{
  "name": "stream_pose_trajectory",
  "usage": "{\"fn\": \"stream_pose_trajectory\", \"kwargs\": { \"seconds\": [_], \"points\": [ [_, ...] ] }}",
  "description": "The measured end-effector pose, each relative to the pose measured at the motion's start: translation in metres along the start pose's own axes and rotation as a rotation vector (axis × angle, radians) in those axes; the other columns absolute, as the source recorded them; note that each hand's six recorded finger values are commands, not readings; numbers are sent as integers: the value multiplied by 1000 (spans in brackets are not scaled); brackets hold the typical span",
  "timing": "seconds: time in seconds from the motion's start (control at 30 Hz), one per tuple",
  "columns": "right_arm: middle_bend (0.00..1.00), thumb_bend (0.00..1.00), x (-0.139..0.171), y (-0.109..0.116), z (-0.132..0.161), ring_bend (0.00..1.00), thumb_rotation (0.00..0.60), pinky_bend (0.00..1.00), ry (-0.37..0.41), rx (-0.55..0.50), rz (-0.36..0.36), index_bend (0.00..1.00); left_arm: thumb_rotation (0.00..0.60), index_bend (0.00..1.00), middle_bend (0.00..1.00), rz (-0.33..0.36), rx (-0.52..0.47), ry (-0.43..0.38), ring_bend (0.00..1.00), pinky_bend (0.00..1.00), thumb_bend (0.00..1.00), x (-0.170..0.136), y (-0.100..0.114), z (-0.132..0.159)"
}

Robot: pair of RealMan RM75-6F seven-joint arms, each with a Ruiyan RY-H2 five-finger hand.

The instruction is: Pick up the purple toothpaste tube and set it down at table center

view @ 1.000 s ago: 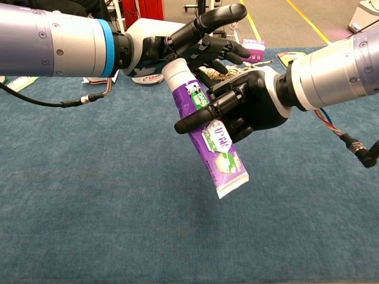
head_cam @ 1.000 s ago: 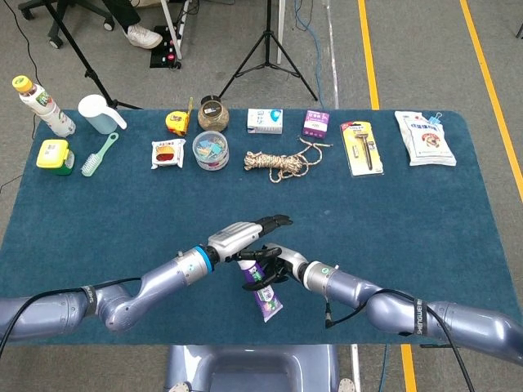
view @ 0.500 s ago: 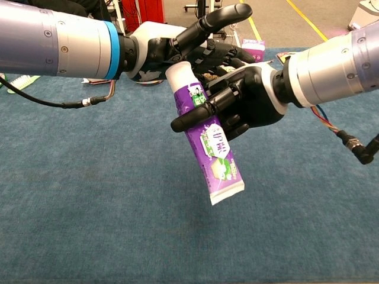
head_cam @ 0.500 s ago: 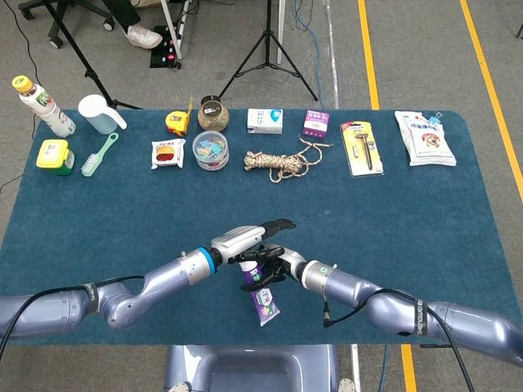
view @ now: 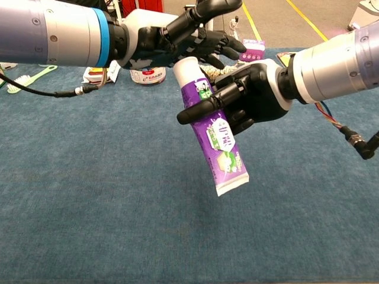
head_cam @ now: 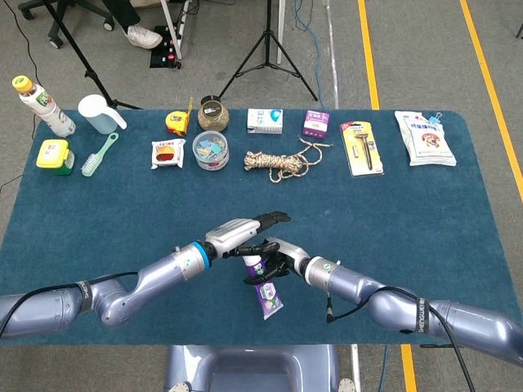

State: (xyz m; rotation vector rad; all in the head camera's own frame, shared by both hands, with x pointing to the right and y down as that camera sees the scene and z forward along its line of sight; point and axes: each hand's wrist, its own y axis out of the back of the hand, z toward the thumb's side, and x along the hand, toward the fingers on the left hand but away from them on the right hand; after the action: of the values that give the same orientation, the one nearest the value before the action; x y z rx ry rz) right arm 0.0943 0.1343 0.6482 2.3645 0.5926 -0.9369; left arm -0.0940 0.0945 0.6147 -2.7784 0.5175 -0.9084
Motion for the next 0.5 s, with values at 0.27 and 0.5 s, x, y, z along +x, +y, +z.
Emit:
{"fn": "stream_pose_trajectory", "kwargs": {
  "seconds": [0.27,0.5],
  "points": [
    [934,450,1,9,-13,1000,600,1000,-31,66,-34,758,0,0,0,78,88,10,0,122,43,-13,25,-5],
    [930,449,3,28,-22,1000,600,1000,-55,188,-107,757,0,0,0,149,184,26,0,122,44,-32,43,-10]
  ]
}}
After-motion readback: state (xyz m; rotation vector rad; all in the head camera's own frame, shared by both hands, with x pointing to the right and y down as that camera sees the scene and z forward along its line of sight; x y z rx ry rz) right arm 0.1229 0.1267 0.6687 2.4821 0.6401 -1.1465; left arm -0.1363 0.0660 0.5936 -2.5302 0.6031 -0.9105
